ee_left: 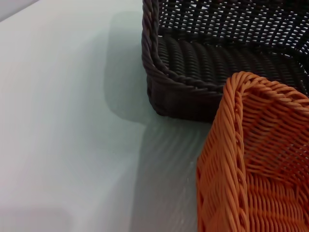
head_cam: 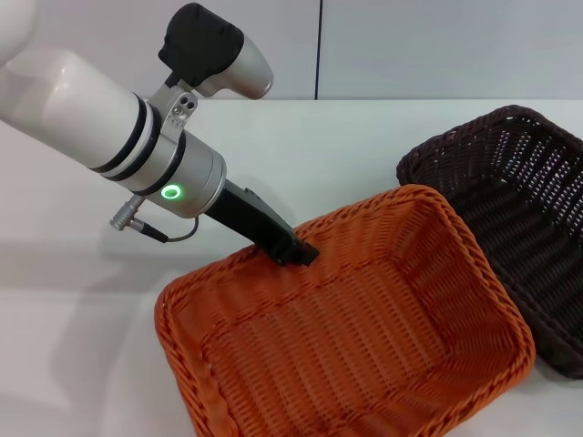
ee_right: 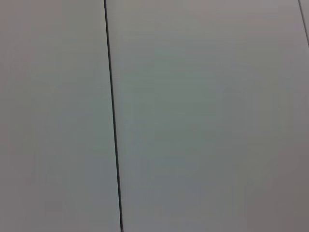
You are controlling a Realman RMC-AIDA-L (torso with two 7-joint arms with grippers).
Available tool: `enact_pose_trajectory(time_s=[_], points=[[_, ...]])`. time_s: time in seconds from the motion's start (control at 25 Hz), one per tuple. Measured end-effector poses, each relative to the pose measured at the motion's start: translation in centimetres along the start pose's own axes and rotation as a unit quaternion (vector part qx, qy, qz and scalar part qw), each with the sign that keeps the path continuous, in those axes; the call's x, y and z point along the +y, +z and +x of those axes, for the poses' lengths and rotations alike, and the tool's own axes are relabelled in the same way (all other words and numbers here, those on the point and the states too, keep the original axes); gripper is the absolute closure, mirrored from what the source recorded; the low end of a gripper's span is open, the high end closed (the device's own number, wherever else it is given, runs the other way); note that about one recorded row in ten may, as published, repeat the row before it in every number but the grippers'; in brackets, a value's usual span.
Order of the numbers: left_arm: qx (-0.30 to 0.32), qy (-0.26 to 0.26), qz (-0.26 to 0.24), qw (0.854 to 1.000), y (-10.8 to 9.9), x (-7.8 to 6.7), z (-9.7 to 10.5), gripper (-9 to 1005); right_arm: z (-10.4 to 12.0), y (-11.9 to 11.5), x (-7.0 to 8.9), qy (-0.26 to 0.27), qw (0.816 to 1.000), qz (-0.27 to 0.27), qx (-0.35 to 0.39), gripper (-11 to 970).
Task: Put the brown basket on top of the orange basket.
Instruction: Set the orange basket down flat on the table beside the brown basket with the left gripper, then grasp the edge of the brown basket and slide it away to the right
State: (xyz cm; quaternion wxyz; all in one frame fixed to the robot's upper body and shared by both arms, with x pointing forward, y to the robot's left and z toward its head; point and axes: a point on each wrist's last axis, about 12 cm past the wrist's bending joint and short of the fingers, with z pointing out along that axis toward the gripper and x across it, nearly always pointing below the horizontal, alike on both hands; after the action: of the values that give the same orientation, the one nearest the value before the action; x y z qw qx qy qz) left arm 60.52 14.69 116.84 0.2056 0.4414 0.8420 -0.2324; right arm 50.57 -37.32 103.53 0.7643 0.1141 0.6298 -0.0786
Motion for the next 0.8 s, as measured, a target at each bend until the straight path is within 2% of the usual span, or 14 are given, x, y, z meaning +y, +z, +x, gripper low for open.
enact_pose_trajectory(time_s=[0.24, 0.48, 0.56, 0.8], points=[[-0.005, -0.009, -0.002, 1.0, -0.2, 0.2, 0.0, 770, 0.1, 0.1, 0.0, 0.0, 1.0, 0.001, 0.006, 220], [-0.016, -0.032, 0.004, 0.999, -1.3, 0.7, 0.4, 749, 0.1, 0.2, -0.1, 0.002, 1.0, 0.006, 0.007, 220], [-0.018, -0.033, 0.004, 0.999, -1.6, 0.7, 0.5, 482, 0.1, 0.3, 0.0, 0.002, 1.0, 0.006, 0.007, 220], [-0.077, -0.034, 0.001, 0.996, -3.9, 0.9, 0.8, 367, 0.1, 0.4, 0.0, 0.003, 1.0, 0.006, 0.008, 220]])
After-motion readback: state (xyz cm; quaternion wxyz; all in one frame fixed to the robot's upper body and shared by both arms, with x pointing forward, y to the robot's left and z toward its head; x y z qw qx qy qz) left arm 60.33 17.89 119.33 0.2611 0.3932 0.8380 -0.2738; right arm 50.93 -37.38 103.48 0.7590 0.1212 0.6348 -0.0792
